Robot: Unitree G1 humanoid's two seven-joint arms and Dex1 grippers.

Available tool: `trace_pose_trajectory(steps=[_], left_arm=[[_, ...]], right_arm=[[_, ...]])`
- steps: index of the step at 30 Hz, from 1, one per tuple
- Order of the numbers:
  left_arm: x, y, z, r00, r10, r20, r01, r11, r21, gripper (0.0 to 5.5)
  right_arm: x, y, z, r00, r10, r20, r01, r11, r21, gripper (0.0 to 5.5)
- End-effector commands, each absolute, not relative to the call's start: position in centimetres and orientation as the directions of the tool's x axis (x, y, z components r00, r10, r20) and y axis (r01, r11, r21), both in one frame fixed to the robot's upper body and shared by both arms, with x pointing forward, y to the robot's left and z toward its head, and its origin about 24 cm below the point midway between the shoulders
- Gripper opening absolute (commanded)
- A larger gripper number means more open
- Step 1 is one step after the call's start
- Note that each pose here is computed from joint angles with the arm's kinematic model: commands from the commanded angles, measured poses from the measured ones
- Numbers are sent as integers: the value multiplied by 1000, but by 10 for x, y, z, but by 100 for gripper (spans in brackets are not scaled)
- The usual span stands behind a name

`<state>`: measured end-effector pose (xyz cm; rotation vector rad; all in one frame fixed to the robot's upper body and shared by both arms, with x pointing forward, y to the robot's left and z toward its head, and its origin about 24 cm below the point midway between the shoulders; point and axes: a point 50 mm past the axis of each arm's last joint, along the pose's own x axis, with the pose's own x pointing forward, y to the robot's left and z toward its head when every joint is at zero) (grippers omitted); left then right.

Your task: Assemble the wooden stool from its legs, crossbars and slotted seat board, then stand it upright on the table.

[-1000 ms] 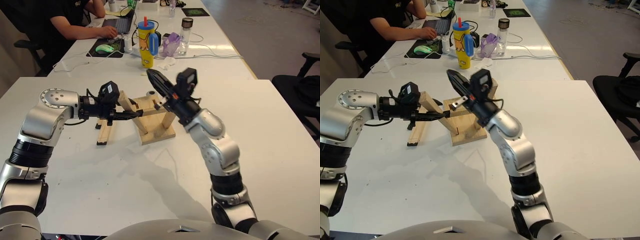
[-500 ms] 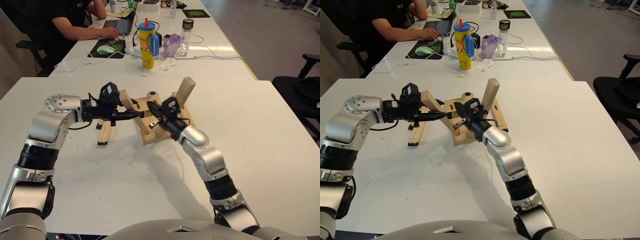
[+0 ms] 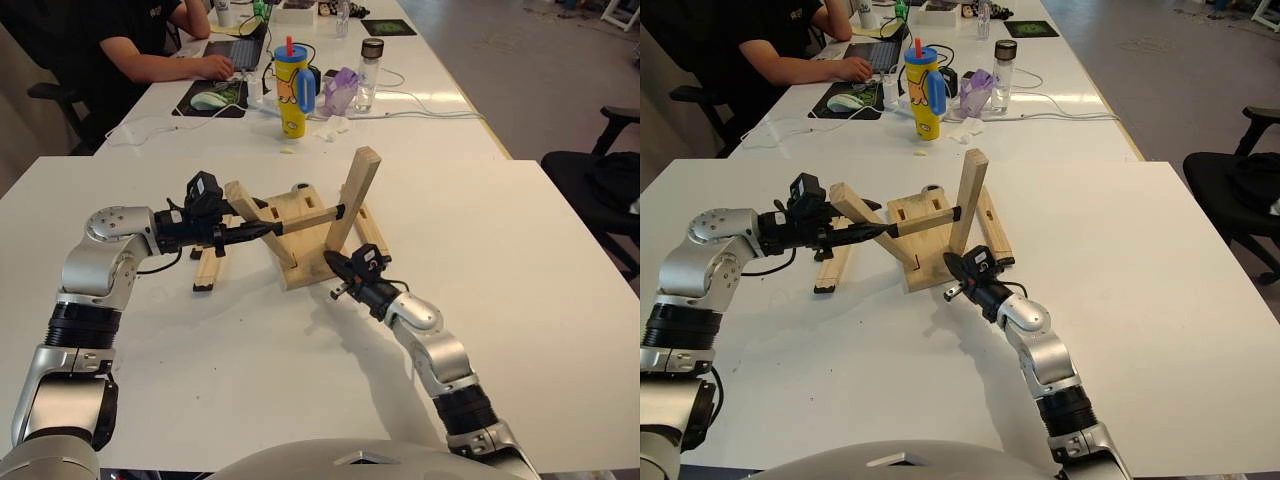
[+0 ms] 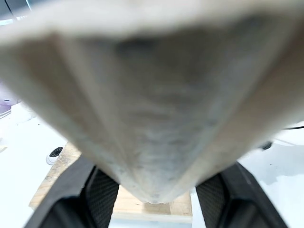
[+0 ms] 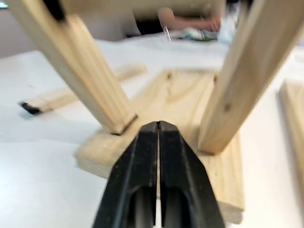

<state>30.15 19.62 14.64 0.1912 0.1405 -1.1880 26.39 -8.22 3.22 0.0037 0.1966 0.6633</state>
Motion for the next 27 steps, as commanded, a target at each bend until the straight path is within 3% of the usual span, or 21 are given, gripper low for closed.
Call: trace_pose_trajectory(steps=[1, 3, 6, 17, 19, 21, 24, 27], left_arm=[[295, 192, 109, 305, -890, -340, 939, 340, -48, 206], [296, 191, 114, 300, -898, -321, 942, 333, -50, 206], [299, 197, 120, 348, -891, -291, 924, 378, -53, 263], [289, 232, 149, 398, -901, -174, 897, 422, -133, 411], [285, 240, 173, 390, -919, -61, 899, 394, -191, 411], [280, 241, 212, 334, -932, 143, 927, 297, -231, 389], [273, 234, 271, 223, -892, 393, 973, 177, -151, 341], [274, 216, 318, 196, -806, 559, 977, 207, -45, 288]], right_arm=[[269, -76, 8, 741, 556, -375, -595, 804, 17, 1], [265, -78, -3, 709, 530, -464, -596, 803, 8, 1], [259, -78, -8, 667, 541, -512, -616, 787, 29, 0], [250, -78, -20, 592, 558, -581, -660, 750, 47, 0], [250, -78, -21, 589, 559, -584, -663, 747, 47, 0], [249, -80, -23, 583, 559, -589, -665, 745, 48, 0], [246, -80, -27, 568, 563, -600, -670, 740, 60, 0], [245, -80, -30, 557, 567, -606, -675, 735, 68, 0]])
